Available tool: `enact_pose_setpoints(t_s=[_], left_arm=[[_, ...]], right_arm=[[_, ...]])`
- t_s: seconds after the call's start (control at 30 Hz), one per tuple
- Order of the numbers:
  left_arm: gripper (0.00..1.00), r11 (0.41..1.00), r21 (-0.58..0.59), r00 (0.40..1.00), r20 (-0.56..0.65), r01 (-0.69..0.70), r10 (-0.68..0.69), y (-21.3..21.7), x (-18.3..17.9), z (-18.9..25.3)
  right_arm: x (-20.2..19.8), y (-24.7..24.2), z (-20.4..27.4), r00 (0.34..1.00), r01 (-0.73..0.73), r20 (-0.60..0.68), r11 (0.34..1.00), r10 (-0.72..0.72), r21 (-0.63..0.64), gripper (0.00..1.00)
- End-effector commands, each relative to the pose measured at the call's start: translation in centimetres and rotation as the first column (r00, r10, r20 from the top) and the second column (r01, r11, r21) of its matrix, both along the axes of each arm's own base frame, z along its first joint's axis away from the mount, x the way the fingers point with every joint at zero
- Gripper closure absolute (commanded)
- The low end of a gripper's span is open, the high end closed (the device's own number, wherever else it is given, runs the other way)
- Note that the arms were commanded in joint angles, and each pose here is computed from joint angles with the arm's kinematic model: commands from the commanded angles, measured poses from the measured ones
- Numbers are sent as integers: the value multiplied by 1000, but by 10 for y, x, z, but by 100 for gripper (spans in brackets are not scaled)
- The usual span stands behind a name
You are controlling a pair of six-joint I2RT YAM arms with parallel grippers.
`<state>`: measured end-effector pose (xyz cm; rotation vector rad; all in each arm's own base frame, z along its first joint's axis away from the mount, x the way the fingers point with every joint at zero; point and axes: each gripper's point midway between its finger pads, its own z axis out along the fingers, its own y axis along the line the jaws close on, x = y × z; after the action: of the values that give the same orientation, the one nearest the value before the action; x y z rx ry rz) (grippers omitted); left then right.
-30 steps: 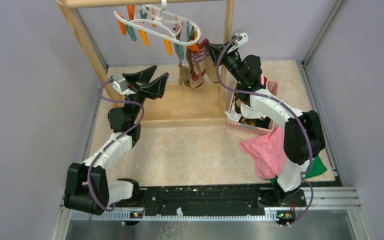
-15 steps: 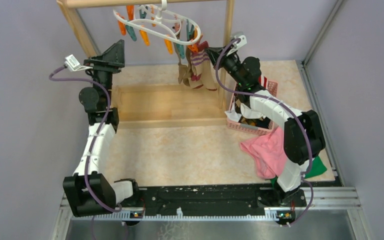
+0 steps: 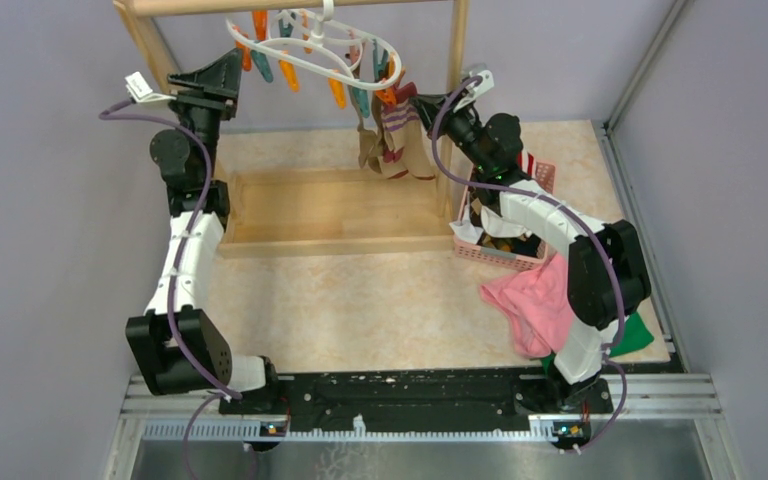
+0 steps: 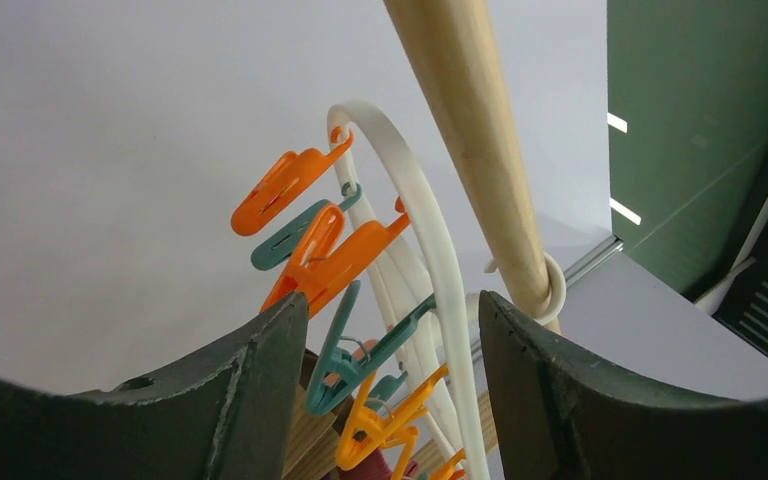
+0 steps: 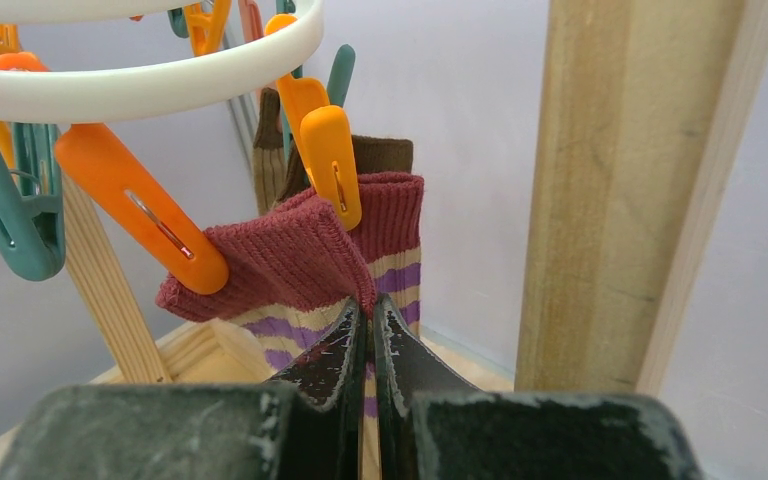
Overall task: Clip the socks to the hanger
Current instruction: Adjust the hanger on the clothesline.
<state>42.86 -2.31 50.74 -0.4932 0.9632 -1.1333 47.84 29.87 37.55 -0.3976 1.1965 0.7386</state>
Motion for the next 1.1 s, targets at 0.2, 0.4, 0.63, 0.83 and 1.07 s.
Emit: enact_pose_setpoints(t_s=[0.2, 0.4, 0.63, 0.83, 1.07], left_arm=[[37, 998, -55, 999, 18, 36, -35, -1, -8, 35], [40, 996, -68, 998, -18, 57, -59, -8, -1, 32], [46, 994, -69, 996, -21, 87, -88, -20, 4, 36], [54, 993, -80, 995, -39, 87, -90, -23, 15, 34], [77, 992, -91, 995, -30, 90, -93, -26, 15, 37]], right_arm=[[-7, -1, 23, 998, -24, 57, 999, 22, 39, 100], [-7, -2, 23, 998, -23, 57, 999, 21, 39, 100], [-7, -1, 23, 998, -25, 57, 999, 22, 40, 100], [-9, -2, 23, 998, -27, 58, 999, 24, 42, 100], [-11, -3, 23, 998, -26, 65, 999, 24, 34, 99]])
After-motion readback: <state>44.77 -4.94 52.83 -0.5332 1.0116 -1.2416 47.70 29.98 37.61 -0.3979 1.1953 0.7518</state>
